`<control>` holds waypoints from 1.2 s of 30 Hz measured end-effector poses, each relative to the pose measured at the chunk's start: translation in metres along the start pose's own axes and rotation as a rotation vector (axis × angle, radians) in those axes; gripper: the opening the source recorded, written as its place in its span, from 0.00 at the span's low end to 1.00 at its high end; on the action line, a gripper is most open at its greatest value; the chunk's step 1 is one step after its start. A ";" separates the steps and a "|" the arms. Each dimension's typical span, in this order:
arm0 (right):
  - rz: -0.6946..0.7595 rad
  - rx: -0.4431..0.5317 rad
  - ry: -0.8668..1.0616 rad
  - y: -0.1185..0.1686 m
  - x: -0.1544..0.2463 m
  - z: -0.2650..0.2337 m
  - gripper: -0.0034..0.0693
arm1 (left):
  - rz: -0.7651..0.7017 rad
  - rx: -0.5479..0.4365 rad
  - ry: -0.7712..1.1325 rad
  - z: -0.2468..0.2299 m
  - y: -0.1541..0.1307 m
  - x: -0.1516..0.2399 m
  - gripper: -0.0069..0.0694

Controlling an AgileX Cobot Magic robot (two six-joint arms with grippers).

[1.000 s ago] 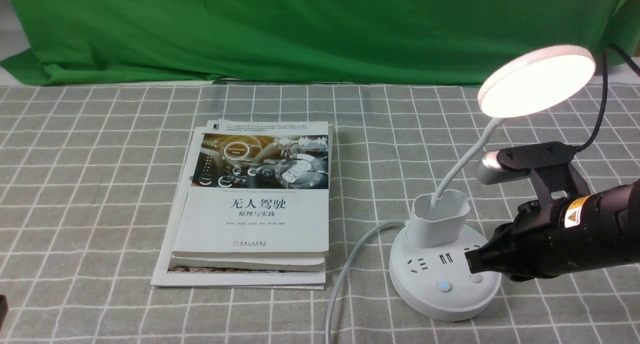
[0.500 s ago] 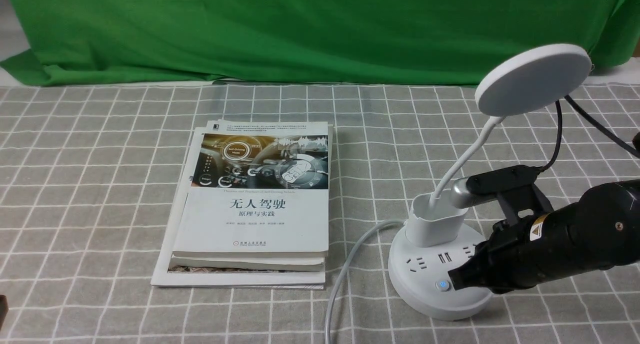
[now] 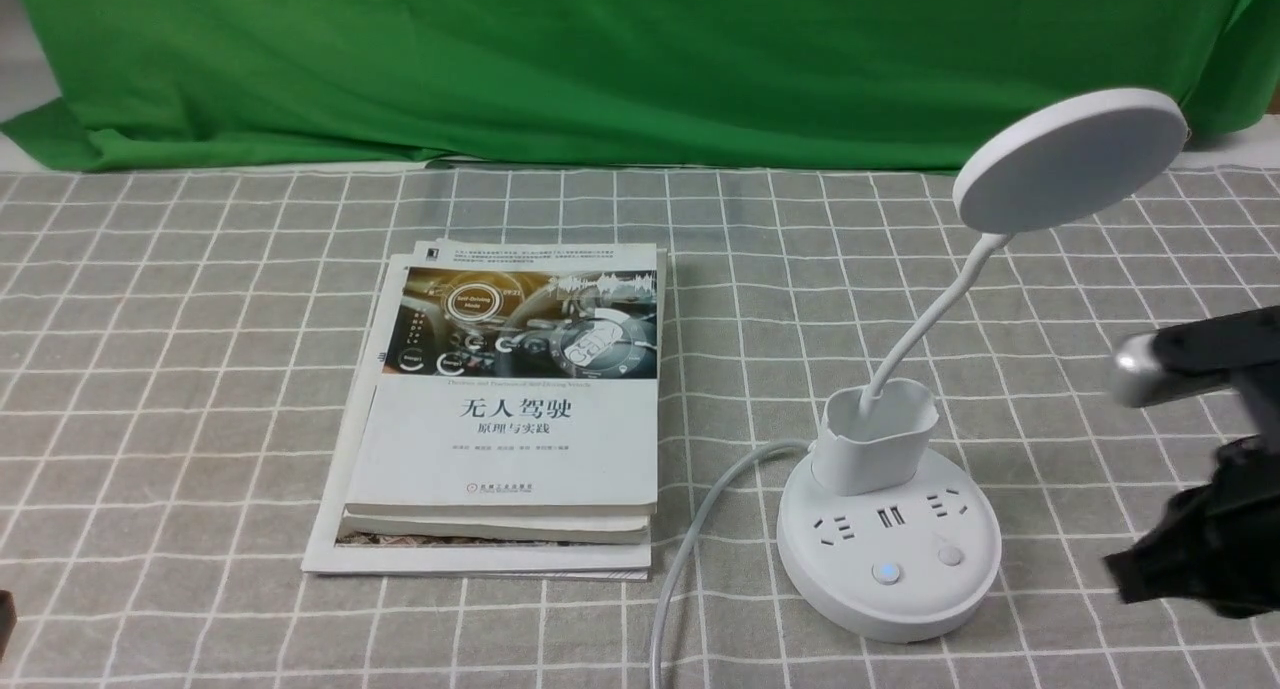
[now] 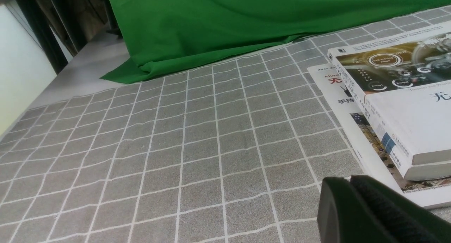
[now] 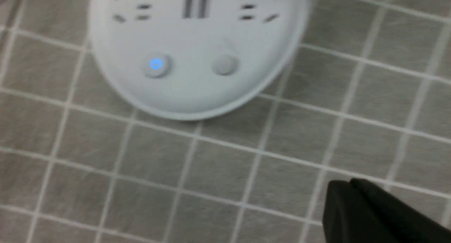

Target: Turn off the desk lamp on the grey coffee tablecloth by hand.

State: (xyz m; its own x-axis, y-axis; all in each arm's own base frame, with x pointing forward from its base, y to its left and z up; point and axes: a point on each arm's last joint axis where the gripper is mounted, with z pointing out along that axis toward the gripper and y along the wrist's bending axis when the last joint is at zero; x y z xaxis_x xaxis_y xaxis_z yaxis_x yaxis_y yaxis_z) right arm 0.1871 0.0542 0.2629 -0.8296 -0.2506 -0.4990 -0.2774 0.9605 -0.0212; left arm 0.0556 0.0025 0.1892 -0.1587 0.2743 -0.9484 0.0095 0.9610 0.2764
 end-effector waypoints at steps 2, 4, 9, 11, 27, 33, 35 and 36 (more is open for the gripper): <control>-0.003 0.027 -0.176 -0.005 0.006 -0.028 0.10 | 0.000 0.000 0.000 0.000 0.000 0.000 0.11; -0.004 0.029 -0.346 -0.006 0.012 -0.051 0.10 | 0.000 0.000 0.000 0.000 0.000 0.000 0.11; 0.019 0.018 -0.729 -0.004 0.065 -0.083 0.10 | 0.000 0.000 0.000 0.000 0.000 0.000 0.11; 0.019 0.017 -0.747 -0.003 0.078 -0.078 0.10 | 0.000 0.000 0.000 0.000 0.000 0.000 0.11; 0.056 -0.002 -0.992 -0.002 0.126 -0.087 0.10 | 0.000 0.000 0.000 0.000 0.000 0.000 0.11; 0.047 0.005 -1.016 -0.002 0.125 -0.089 0.11 | 0.000 0.000 0.000 0.000 0.000 0.000 0.11; 0.015 0.051 -1.032 -0.003 0.126 -0.090 0.11 | 0.000 0.000 0.000 0.000 0.000 0.000 0.11; -0.002 0.111 -1.036 -0.005 0.127 -0.090 0.11 | 0.000 0.000 0.000 0.000 0.000 0.000 0.11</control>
State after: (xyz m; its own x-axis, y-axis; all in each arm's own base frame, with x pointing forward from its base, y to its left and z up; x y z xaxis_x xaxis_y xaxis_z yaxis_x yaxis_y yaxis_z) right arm 0.0396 0.0068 0.2771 0.0080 -0.0764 -0.9970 -0.1891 0.9790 -0.0765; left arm 0.0556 0.0025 0.1892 -0.1587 0.2743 -0.9484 0.0095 0.9610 0.2764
